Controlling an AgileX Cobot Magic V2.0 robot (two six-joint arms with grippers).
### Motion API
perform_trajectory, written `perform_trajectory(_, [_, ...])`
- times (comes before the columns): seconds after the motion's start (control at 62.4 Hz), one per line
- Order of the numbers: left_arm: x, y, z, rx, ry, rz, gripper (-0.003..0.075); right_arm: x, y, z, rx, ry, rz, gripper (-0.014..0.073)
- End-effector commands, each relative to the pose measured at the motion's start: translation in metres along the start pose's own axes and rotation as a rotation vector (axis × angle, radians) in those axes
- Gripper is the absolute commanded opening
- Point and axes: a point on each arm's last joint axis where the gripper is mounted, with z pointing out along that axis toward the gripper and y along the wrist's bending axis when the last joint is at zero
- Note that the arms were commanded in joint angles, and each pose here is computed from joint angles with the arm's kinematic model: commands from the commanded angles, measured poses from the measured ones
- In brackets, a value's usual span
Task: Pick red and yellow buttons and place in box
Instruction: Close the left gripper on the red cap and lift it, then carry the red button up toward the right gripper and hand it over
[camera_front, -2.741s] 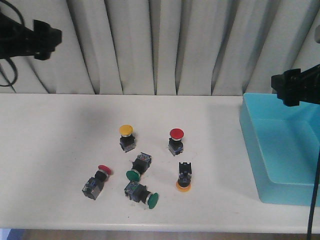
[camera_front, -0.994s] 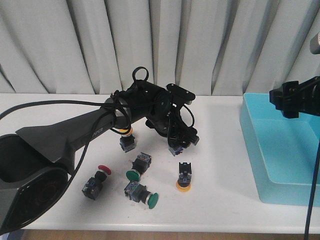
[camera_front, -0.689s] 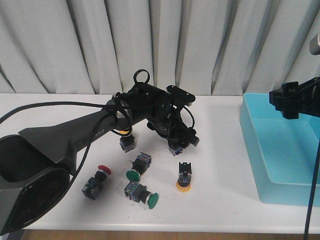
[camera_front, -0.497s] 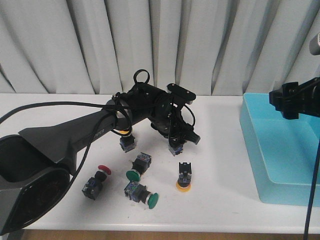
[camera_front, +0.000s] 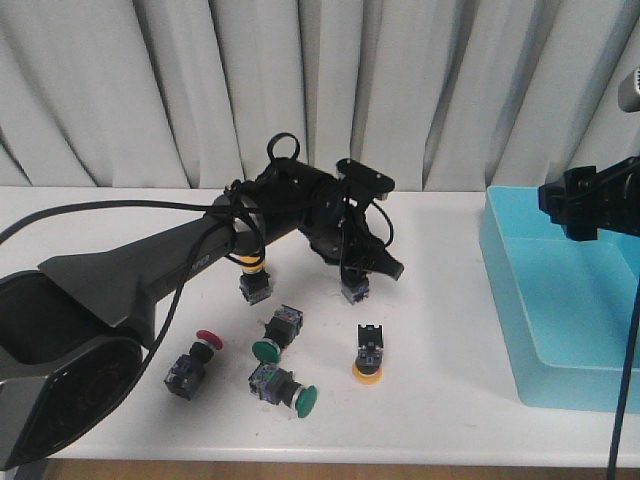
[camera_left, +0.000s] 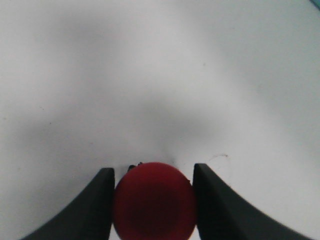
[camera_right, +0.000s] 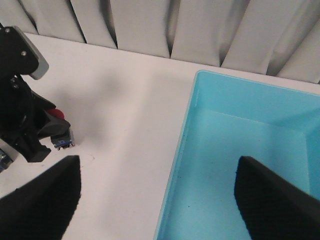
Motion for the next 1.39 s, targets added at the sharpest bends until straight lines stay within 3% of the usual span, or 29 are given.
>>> perform_trajectory(0.0, [-0.044,-0.004,-0.068,0.009,-0.182,-0.003,-0.0008,-0.016,-0.001,-0.012,0.015,-0.104,-0.011,0.0594])
perform_trajectory(0.288, [-0.073,-0.015,-0.174,0.094,-0.349,-0.023,-0.0008,-0.019,0.006,-0.012,-0.001,-0.131,-0.135,0.0594])
perform_trajectory(0.481, [-0.075,-0.024,-0.243,0.226,-0.433,-0.073,-0.0008,-0.024,0.043,-0.014,-0.108,-0.195,-0.336,0.0594])
perform_trajectory(0.625, [-0.069,-0.026,-0.285,0.251,-0.495,-0.082,-0.0008,-0.026,0.064,-0.017,-0.165,-0.247,-0.425,0.0594])
perform_trajectory(0.833, [-0.054,-0.033,-0.307,0.333,-0.471,-0.126,-0.0008,-0.032,0.068,-0.02,-0.16,-0.321,-0.458,0.0594])
perform_trajectory(1.378, [-0.057,-0.046,-0.306,0.538,-0.476,-0.245,-0.0007,-0.035,0.076,-0.023,-0.234,-0.384,-0.471,0.0594])
